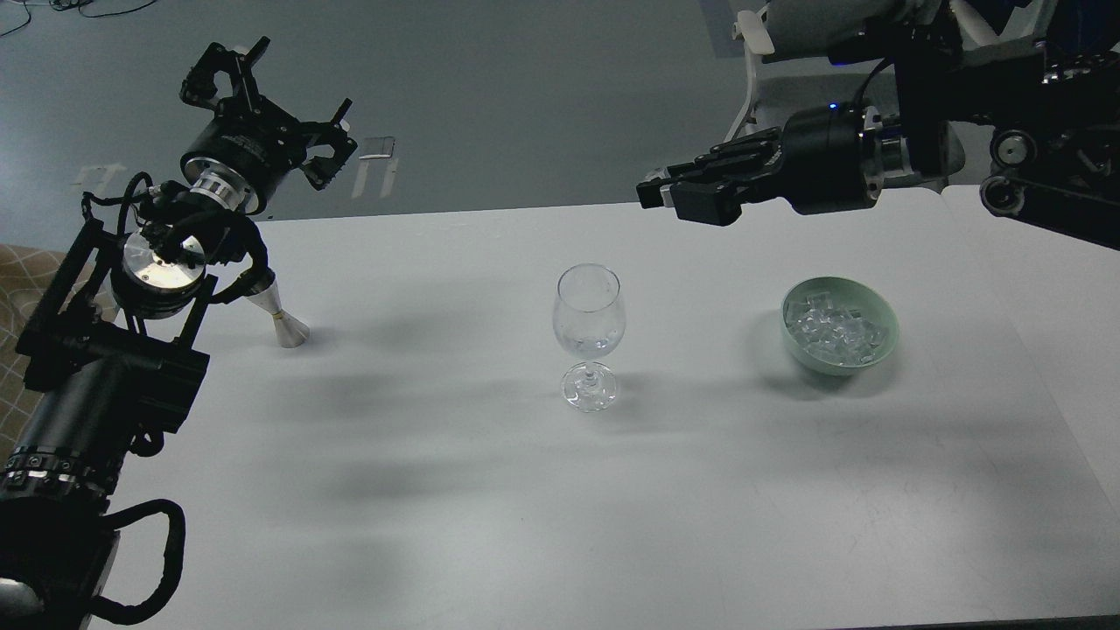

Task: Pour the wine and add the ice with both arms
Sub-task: 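Move the right gripper with ice over the wine glass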

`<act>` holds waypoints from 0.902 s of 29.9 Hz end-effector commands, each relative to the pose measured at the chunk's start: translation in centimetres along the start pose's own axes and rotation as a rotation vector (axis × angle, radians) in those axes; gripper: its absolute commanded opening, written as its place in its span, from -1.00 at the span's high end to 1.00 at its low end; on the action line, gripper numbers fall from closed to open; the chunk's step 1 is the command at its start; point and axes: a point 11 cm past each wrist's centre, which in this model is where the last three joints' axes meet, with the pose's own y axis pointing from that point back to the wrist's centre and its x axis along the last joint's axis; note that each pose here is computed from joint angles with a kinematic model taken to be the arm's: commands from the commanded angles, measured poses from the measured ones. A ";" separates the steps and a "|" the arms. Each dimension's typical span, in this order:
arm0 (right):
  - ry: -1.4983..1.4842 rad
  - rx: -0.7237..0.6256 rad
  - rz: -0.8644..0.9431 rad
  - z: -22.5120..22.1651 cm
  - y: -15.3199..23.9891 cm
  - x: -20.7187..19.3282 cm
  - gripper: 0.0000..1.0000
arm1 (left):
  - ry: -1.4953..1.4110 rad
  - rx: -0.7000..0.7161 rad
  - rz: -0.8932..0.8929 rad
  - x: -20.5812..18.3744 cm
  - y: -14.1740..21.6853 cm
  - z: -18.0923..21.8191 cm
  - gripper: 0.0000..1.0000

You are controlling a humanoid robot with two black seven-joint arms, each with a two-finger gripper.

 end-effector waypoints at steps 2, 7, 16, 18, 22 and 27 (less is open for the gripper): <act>0.008 0.054 -0.020 -1.5 -2.1 -0.2 0.82 | -0.001 -0.001 -0.001 0.0 0.0 0.0 -0.95; 0.014 0.070 -0.046 -2.3 -3.8 -0.8 0.81 | 0.000 0.000 0.001 0.1 0.1 0.0 -0.95; 0.004 0.026 -0.054 -1.2 -4.5 -1.4 0.78 | 0.001 -0.003 0.004 0.1 0.1 0.1 -0.95; 0.003 0.025 -0.057 -1.2 -4.7 -1.5 0.78 | 0.002 -0.003 0.002 0.0 0.0 0.0 -0.95; -0.009 0.026 -0.062 -1.1 -4.8 -2.1 0.77 | 0.003 -0.002 -0.003 -0.1 0.0 0.0 -0.95; -0.015 0.032 -0.070 -1.2 -5.0 -2.5 0.77 | -0.002 -0.007 -0.002 0.0 0.0 0.4 -0.95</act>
